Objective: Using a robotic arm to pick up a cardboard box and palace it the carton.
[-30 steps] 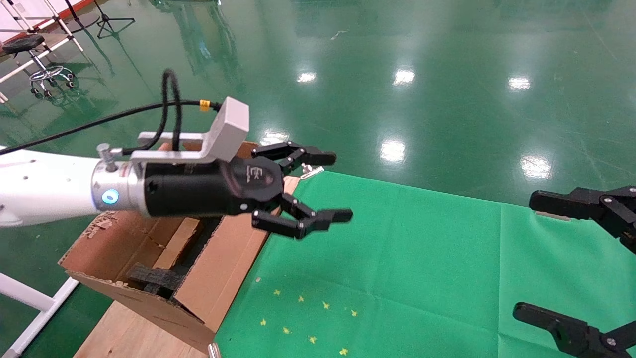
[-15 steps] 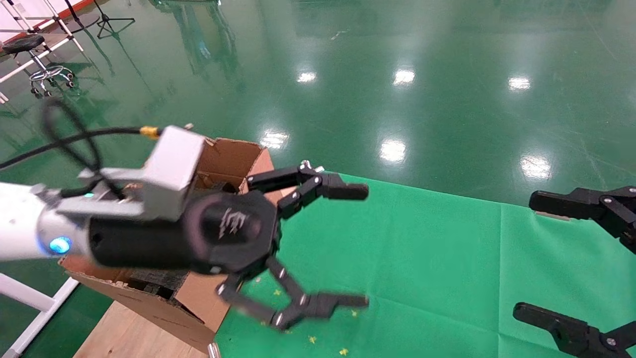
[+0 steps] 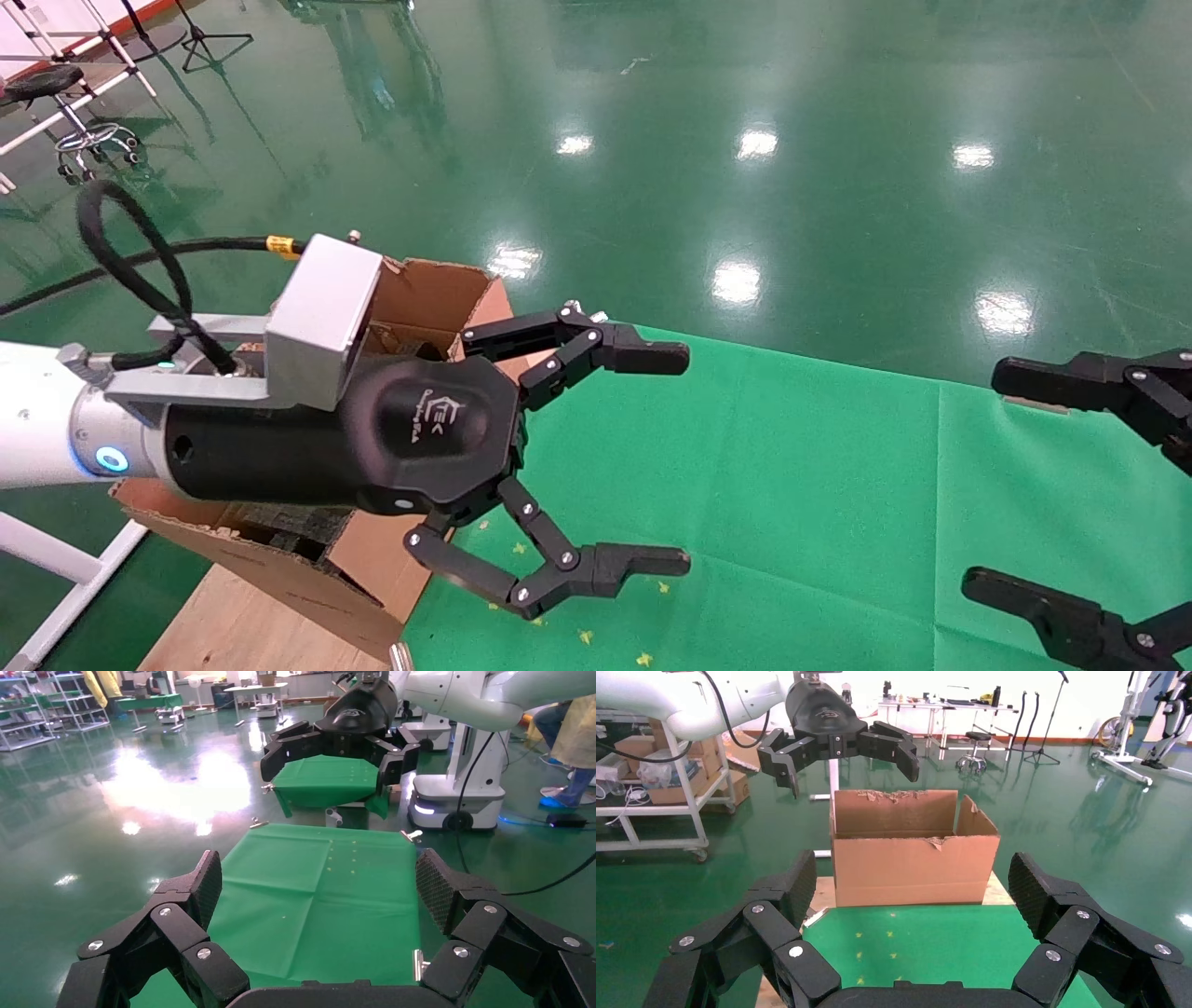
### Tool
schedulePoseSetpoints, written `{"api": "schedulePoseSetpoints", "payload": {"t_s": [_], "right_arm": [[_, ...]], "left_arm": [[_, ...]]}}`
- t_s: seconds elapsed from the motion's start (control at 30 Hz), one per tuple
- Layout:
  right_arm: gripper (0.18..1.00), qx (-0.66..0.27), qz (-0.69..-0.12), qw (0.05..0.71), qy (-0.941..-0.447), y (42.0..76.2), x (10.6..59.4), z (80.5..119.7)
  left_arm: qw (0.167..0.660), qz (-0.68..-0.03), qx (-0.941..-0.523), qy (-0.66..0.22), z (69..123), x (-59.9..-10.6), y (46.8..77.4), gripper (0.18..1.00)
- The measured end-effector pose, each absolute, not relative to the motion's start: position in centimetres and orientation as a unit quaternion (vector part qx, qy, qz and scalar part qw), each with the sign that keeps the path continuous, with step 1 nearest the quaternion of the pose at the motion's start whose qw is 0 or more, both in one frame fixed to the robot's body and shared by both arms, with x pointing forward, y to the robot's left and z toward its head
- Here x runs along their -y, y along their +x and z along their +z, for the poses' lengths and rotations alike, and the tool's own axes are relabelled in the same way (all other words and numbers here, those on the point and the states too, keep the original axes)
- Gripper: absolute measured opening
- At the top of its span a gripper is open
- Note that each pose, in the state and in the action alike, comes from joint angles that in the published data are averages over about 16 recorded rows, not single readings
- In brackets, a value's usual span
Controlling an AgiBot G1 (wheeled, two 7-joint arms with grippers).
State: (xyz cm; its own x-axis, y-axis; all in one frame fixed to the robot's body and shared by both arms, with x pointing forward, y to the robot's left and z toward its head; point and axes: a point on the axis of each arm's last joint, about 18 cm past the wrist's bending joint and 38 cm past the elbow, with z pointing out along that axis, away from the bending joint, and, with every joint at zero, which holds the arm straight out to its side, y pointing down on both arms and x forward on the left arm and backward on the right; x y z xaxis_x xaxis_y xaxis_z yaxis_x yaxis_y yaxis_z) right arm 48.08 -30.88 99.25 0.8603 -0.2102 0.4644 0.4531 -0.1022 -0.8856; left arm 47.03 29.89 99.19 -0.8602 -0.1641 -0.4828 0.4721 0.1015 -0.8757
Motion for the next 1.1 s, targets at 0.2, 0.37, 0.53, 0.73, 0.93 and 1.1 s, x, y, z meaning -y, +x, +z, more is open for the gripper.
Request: {"api": "schedulePoseSetpoints", "payload": {"t_s": [0.2, 0.37, 0.53, 0.73, 0.93, 1.1], "right_arm": [[1.001, 0.087, -0.25, 0.664, -0.699, 48.08, 30.88, 99.25], [1.001, 0.087, -0.25, 0.664, -0.699, 48.08, 30.88, 99.25], [1.001, 0.087, -0.25, 0.664, -0.699, 48.08, 30.88, 99.25], [1.001, 0.087, -0.25, 0.664, -0.699, 48.08, 30.88, 99.25], [1.001, 0.087, -0.25, 0.664, -0.699, 48.09, 30.88, 99.25], [1.001, 0.087, -0.25, 0.664, -0.699, 48.09, 30.88, 99.25]], "left_arm": [[0.242, -0.66, -0.703, 0.106, 99.2, -29.95, 47.27, 1.001], [0.243, -0.659, -0.704, 0.104, 99.2, -29.98, 47.4, 1.001], [0.243, -0.659, -0.704, 0.102, 99.21, -30.0, 47.48, 1.001], [0.244, -0.659, -0.705, 0.101, 99.21, -30.01, 47.54, 1.001], [0.244, -0.658, -0.705, 0.101, 99.21, -30.01, 47.57, 1.001], [0.244, -0.658, -0.705, 0.1, 99.21, -30.02, 47.59, 1.001]]}}
